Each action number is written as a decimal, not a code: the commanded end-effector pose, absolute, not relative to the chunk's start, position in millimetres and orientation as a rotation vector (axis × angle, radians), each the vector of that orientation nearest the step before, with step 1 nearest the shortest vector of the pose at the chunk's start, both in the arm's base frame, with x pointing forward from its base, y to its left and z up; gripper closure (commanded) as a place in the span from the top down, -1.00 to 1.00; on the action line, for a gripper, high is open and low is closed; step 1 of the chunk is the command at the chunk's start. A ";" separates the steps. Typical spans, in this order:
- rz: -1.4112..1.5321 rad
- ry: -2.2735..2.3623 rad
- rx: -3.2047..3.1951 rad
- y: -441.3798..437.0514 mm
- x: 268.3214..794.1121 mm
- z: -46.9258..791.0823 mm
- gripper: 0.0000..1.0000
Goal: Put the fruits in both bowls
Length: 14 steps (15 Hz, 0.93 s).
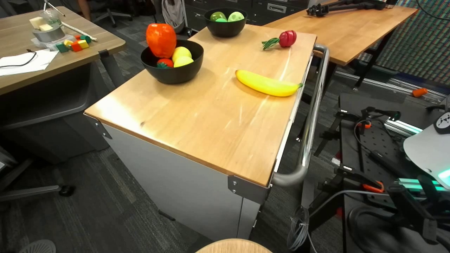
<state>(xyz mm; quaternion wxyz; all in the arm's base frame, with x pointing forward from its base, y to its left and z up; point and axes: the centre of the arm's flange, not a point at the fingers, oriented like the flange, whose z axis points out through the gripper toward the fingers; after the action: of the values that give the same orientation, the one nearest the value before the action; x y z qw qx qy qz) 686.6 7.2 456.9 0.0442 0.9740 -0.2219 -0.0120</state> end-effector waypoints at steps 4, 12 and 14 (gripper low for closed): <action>-0.079 -0.736 2.956 -18.0 667.2 494.4 1.00; -0.054 -0.365 3.013 32.7 662.7 499.6 1.00; -0.030 -0.223 2.987 51.0 622.9 512.9 1.00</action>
<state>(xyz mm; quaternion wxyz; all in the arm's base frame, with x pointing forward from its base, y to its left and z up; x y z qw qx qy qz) 668.4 22.4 486.9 0.0515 0.9882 -0.1407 -0.0318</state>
